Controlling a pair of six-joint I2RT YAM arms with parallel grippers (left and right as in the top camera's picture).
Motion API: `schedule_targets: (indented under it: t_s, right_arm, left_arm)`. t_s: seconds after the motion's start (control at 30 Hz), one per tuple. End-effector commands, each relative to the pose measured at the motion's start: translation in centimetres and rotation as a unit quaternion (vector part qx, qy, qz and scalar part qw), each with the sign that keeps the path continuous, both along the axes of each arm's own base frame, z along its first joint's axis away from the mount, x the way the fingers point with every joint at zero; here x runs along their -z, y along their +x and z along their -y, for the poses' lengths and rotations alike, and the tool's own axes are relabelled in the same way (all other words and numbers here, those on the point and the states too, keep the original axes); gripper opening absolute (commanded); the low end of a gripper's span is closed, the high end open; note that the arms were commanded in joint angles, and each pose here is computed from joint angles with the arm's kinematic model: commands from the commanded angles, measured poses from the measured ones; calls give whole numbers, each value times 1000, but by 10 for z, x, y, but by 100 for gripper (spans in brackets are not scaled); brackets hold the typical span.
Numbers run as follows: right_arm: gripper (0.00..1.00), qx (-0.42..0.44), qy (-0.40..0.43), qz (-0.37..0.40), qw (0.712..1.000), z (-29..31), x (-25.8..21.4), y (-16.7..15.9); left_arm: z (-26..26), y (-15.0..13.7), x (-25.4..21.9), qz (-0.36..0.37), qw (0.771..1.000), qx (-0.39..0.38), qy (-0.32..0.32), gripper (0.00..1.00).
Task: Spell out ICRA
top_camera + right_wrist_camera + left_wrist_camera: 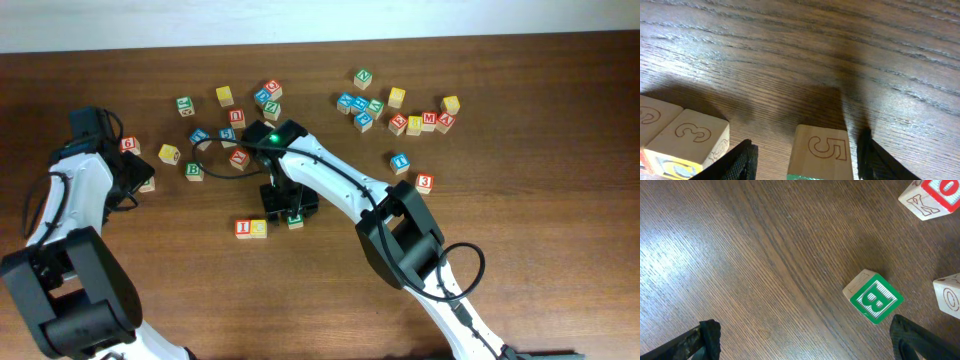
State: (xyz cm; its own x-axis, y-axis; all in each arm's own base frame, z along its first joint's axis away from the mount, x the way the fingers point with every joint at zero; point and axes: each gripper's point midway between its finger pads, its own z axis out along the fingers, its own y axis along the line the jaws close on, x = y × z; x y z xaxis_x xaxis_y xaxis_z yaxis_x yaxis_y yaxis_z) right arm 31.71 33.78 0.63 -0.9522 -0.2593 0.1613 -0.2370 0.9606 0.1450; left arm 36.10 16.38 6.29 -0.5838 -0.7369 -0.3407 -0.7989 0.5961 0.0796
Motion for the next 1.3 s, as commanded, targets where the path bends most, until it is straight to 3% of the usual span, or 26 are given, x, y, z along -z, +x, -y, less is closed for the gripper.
schedule_targets:
  t_s: [0.0,0.47,0.8,1.27]
  right_arm:
    - [56,4,-23,27,999,10,18,16]
    - [55,63,-36,62,995,55,19,68]
    - [54,61,-43,56,996,57,19,64]
    - [54,29,-66,27,997,48,18,32]
  left_arm:
    - [-1,-1,-7,8,1000,-2,4,99]
    - [-1,-1,-7,8,1000,-2,4,99]
    - [-1,-1,-7,8,1000,-2,4,99]
    - [-1,-1,-7,8,1000,-2,4,99]
